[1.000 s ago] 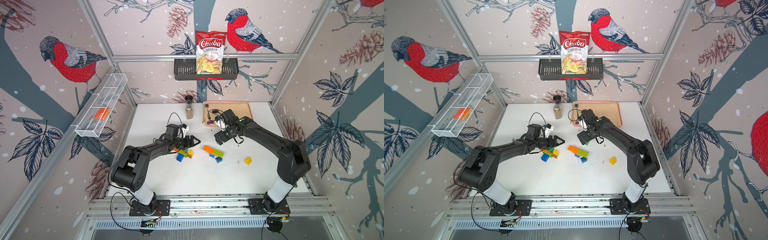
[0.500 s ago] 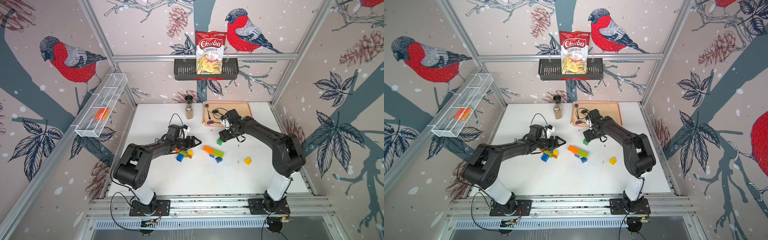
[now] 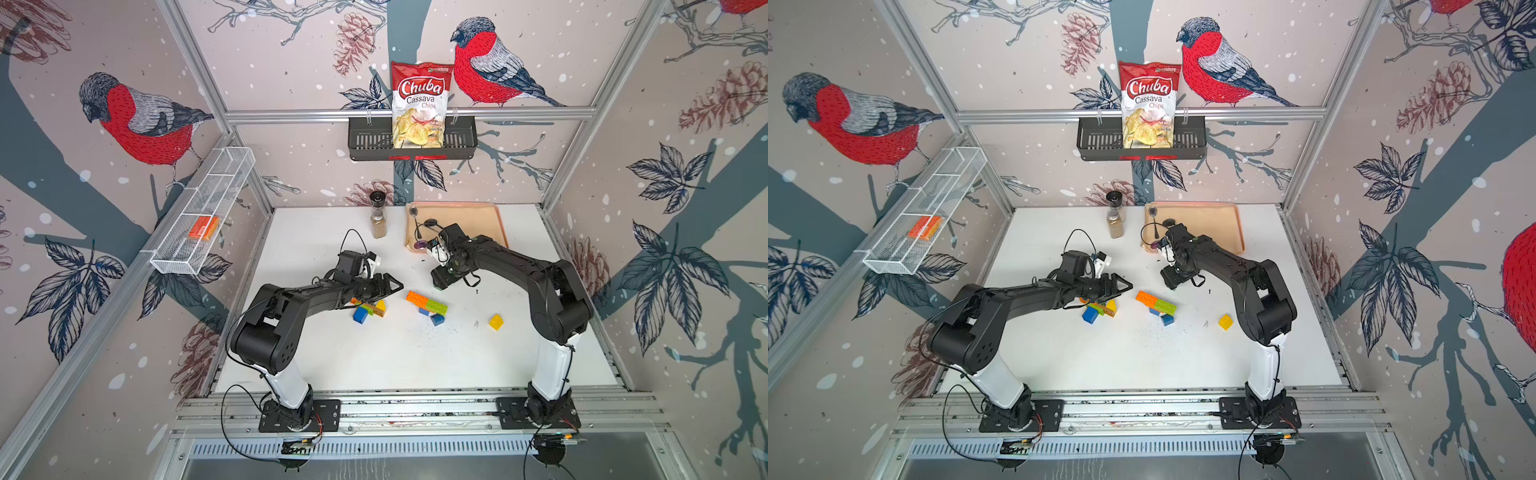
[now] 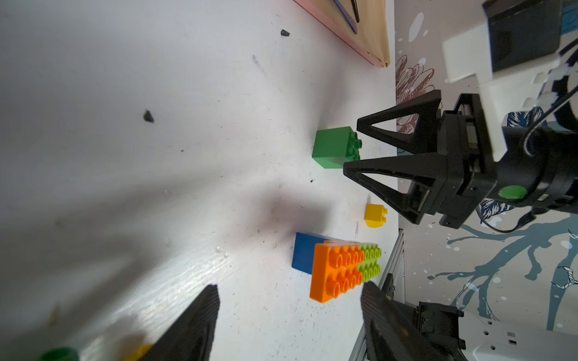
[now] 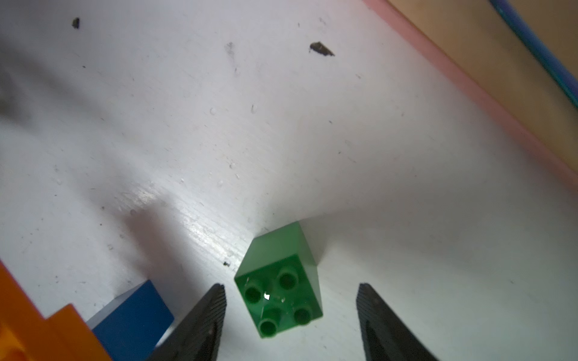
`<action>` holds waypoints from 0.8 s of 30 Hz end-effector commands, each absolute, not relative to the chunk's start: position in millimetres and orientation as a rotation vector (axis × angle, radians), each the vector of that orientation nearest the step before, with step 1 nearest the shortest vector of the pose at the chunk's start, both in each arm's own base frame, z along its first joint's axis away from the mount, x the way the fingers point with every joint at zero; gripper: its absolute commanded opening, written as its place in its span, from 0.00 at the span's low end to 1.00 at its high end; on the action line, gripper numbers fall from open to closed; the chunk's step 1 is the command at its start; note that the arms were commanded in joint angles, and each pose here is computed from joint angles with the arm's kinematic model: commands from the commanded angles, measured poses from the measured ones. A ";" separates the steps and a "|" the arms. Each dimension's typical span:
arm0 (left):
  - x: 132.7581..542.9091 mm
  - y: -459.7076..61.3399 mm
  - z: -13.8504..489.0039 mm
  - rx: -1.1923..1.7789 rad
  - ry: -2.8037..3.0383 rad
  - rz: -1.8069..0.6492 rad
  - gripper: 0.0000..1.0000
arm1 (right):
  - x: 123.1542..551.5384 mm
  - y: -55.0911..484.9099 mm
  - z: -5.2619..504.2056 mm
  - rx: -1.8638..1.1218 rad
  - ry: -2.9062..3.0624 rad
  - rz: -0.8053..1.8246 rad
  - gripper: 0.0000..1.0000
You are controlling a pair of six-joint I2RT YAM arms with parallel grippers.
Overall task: Assemble a fork with lego
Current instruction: Pick up the lego brick from the center of the board.
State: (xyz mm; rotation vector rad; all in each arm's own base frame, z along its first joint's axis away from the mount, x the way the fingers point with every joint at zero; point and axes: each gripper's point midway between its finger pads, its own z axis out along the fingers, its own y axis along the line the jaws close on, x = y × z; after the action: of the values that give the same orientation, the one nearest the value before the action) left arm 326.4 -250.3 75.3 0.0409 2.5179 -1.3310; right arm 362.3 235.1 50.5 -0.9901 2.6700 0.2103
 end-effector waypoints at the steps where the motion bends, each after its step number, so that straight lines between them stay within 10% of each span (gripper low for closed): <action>1: 328.5 -254.1 79.8 0.068 2.492 -1.351 0.72 | 360.5 240.1 48.1 -1.023 2.664 0.221 0.56; 24: 320.6 -255.6 80.4 0.075 2.477 -1.398 0.70 | 357.2 249.4 53.8 -1.021 2.658 0.194 0.28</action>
State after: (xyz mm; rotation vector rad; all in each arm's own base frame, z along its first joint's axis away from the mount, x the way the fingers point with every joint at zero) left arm 319.7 -251.0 71.3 0.0471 2.5209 -1.3595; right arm 356.2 249.0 43.7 -1.0399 2.6679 0.2067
